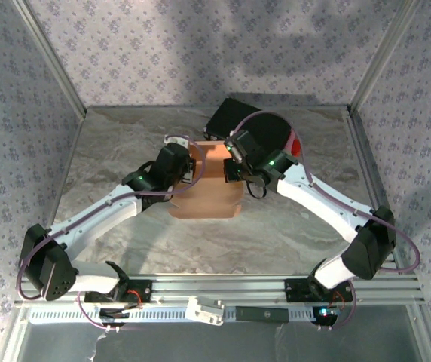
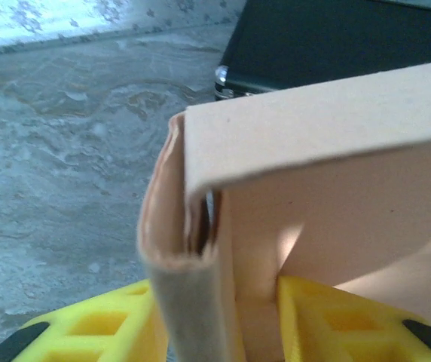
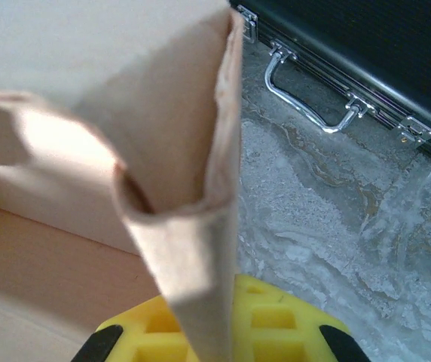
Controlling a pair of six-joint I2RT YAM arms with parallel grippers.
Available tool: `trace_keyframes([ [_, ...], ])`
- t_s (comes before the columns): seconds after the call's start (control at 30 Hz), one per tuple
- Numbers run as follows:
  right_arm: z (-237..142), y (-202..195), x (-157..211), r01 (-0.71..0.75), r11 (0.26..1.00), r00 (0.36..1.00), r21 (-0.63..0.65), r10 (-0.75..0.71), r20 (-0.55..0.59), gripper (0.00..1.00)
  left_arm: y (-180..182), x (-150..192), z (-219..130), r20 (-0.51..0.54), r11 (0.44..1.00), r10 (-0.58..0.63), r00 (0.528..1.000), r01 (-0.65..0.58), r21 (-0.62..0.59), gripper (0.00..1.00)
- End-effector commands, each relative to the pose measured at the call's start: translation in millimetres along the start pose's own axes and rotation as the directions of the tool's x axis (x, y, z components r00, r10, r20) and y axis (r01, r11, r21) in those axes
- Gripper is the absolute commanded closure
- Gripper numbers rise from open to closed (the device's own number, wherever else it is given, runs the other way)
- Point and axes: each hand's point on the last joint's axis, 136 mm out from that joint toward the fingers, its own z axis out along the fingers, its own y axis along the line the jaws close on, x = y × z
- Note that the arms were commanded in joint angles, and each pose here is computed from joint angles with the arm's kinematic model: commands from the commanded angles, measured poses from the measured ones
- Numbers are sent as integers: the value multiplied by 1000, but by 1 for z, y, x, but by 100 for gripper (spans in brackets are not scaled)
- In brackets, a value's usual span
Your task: Fold the paper box
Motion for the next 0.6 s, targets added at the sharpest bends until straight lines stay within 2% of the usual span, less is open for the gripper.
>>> trace_keyframes([
  [0.0, -11, 14, -14, -23, 998, 999, -62, 24, 22, 100, -13, -7, -14, -9, 994, -9, 1000, 10, 105, 57],
  [0.13, -10, 12, -14, -26, 998, 999, -57, 28, 21, 100, -5, -4, -19, -12, 997, -3, 1000, 4, 75, 57],
  [0.37, -10, 11, -13, -27, 998, 999, -50, 28, 20, 100, 9, 2, -23, -9, 1000, 4, 1000, -4, 14, 52],
  [0.57, -1, 9, -6, -13, 1000, 1000, -6, 13, -8, 100, 4, -22, -44, 69, 997, -34, 997, 29, 68, 42],
])
